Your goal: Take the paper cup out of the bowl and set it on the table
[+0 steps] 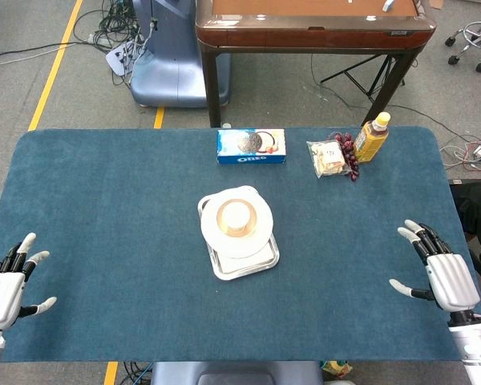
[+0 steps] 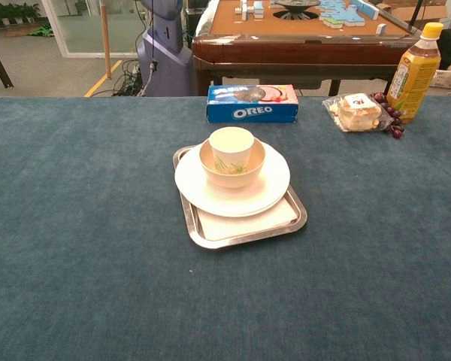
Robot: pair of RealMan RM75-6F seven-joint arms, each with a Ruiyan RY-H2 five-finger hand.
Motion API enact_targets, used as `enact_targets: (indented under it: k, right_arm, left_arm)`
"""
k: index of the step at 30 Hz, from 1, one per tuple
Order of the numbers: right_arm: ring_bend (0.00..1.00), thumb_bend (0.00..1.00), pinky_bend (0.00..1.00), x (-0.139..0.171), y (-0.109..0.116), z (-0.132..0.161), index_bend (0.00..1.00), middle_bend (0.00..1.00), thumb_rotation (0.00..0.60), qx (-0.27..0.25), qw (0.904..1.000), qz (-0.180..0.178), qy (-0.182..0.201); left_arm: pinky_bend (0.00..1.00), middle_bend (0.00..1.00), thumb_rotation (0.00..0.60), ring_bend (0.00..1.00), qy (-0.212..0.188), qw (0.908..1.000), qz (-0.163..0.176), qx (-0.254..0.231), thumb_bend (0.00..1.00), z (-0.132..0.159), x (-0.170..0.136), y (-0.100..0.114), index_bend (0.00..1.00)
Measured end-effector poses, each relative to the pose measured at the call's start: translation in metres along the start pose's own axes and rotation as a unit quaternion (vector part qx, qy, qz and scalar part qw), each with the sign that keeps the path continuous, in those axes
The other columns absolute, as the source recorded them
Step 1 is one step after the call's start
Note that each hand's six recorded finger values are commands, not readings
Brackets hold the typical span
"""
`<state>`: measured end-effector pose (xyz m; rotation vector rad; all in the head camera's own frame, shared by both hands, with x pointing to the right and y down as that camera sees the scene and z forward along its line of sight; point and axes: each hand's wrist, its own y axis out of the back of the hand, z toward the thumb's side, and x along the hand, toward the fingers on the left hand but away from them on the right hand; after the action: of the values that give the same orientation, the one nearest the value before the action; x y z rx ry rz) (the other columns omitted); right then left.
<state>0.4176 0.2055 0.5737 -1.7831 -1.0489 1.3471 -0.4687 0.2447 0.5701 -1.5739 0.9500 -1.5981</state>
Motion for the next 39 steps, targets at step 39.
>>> enact_targets:
  k: [39]
  right_arm:
    - [0.10,0.06,0.23,-0.081,0.028,0.042,0.40,0.19,0.600,0.036,0.9978,-0.015,0.053]
  left_arm:
    - [0.29,0.00,0.600,0.00,0.019,0.9998,-0.004,-0.007,0.07,-0.009,-0.001,0.000,0.24]
